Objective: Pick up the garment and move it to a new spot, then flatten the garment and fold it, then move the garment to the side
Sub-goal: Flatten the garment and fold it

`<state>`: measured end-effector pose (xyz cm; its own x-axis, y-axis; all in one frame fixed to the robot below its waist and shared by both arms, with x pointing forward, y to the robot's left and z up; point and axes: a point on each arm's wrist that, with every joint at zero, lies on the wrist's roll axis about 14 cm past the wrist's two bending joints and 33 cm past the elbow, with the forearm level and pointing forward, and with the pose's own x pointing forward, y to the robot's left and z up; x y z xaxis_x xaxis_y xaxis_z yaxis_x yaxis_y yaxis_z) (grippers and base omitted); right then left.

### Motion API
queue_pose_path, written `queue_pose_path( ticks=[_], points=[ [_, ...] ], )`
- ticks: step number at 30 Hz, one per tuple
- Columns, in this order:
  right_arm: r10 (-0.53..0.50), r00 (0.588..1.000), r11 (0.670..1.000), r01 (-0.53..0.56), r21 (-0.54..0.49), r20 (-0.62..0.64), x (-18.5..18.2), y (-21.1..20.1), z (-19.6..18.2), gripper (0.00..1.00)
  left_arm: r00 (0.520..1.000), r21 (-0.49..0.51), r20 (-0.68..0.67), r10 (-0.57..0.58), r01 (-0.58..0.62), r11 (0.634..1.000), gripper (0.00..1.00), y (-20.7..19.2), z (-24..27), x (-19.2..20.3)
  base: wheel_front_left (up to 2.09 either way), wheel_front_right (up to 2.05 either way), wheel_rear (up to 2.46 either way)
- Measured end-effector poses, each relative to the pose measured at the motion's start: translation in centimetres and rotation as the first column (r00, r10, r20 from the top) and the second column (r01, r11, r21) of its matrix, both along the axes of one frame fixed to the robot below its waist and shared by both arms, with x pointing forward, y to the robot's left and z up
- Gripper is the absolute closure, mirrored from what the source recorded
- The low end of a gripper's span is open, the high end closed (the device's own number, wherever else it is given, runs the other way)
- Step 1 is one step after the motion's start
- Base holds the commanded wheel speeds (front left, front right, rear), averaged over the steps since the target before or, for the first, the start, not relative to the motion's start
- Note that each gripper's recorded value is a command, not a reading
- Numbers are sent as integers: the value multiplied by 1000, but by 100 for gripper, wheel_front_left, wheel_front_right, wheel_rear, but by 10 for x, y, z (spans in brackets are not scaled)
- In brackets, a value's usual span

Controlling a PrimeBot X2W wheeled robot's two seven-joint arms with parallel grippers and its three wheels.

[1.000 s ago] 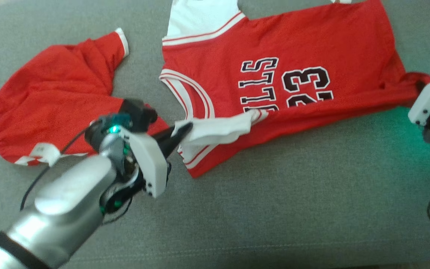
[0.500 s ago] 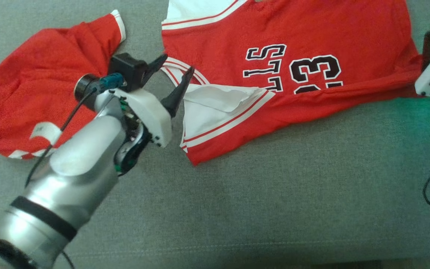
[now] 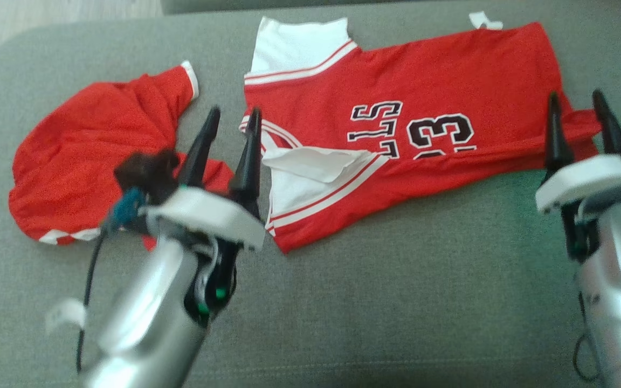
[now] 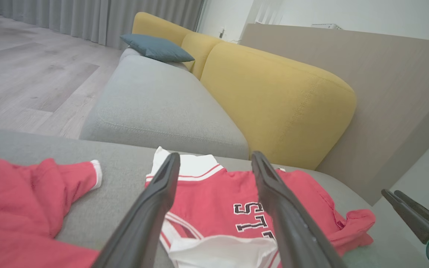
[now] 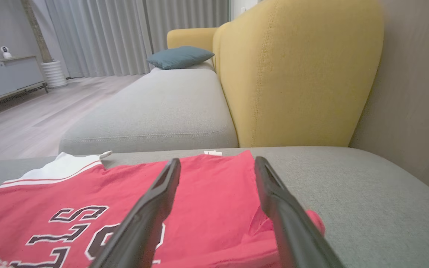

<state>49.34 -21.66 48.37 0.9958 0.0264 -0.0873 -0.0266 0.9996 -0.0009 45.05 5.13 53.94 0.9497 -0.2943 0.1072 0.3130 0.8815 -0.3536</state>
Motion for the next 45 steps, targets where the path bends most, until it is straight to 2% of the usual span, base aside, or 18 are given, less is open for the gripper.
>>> queue_pose_path(
  ticks=[5,13,21,30,34,39,40,41,45],
  points=[
    [39,999,999,-38,-27,23,-37,7,-1,0,1000,-2,-22,14,-14,1000,0,2,-13,-32,0,0,0],
    [1,999,1000,-1,8,34,-76,1,-7,0,994,8,-108,13,-12,1000,0,1,-45,-63,0,0,0],
    [-15,997,1000,15,8,69,-73,-2,5,0,972,50,-227,-61,74,996,0,-17,-88,-73,0,0,0],
    [-37,997,999,37,-6,63,-71,-11,7,0,879,107,-462,-117,186,977,0,-33,-144,-72,0,0,0],
    [-49,997,999,50,-20,53,-71,-17,5,0,854,133,-508,-113,207,969,0,-35,-159,-69,0,0,0],
    [-64,997,998,65,-24,41,-70,-22,1,0,853,150,-507,-121,226,963,0,-42,-161,-55,0,0,0],
    [-66,997,997,67,-25,40,-70,-23,1,0,852,151,-508,-124,230,961,25,-43,-162,-53,0,0,0],
    [-68,997,997,69,-28,38,-70,-24,0,0,851,151,-509,-130,237,960,100,-44,-162,-52,0,0,0],
    [-74,996,997,76,-30,39,-68,-26,2,0,864,144,-487,-127,223,964,100,-42,-160,-49,0,0,0]
  ],
)
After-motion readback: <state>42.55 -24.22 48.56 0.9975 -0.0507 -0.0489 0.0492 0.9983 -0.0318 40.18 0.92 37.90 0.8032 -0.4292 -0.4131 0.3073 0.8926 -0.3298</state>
